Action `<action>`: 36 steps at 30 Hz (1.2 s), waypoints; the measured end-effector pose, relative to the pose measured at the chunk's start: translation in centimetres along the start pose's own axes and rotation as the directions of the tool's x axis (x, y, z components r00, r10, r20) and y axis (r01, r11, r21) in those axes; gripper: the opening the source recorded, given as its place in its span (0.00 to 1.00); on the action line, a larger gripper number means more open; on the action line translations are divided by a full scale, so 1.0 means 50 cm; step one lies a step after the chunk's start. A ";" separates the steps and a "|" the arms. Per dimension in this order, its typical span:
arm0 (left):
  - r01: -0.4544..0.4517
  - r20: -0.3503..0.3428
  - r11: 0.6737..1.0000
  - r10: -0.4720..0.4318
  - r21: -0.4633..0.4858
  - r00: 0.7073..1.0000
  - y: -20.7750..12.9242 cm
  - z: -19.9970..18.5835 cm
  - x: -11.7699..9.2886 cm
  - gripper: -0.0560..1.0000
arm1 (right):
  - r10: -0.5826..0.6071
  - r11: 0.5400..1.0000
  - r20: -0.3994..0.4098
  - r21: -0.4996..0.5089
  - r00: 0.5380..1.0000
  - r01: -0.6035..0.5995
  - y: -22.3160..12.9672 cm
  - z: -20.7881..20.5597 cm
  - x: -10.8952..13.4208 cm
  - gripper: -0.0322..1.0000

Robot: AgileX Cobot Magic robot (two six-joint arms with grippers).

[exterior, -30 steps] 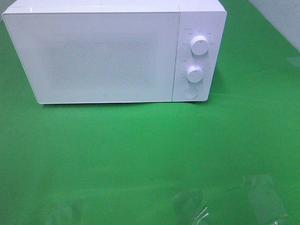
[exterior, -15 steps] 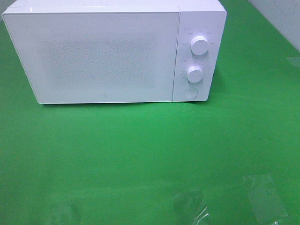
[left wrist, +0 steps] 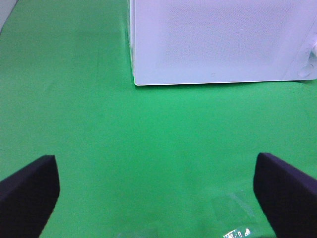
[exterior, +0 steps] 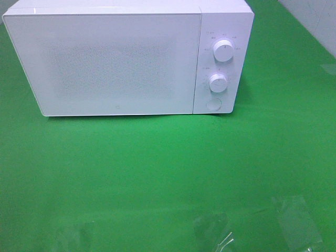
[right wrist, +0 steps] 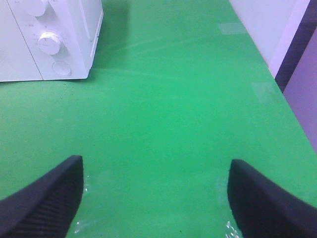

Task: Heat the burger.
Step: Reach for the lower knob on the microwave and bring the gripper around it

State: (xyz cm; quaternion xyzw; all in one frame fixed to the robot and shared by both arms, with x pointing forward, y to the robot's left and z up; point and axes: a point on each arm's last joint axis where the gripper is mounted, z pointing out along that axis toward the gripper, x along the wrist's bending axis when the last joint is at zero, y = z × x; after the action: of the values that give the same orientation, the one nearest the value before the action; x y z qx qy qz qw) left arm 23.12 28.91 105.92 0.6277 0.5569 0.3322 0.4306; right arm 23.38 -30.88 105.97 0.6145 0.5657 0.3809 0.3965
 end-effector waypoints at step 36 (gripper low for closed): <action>0.000 0.000 1.000 0.000 0.000 1.000 0.000 0.000 0.000 0.99 | -0.007 0.994 -0.049 -0.109 0.999 0.002 0.066 0.073 0.020 0.76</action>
State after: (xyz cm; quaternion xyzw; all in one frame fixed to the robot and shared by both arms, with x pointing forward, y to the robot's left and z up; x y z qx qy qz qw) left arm 23.12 28.91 105.92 0.6277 0.5569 0.3322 0.4306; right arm 28.11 -30.21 107.57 0.5811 0.5553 0.4253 0.4160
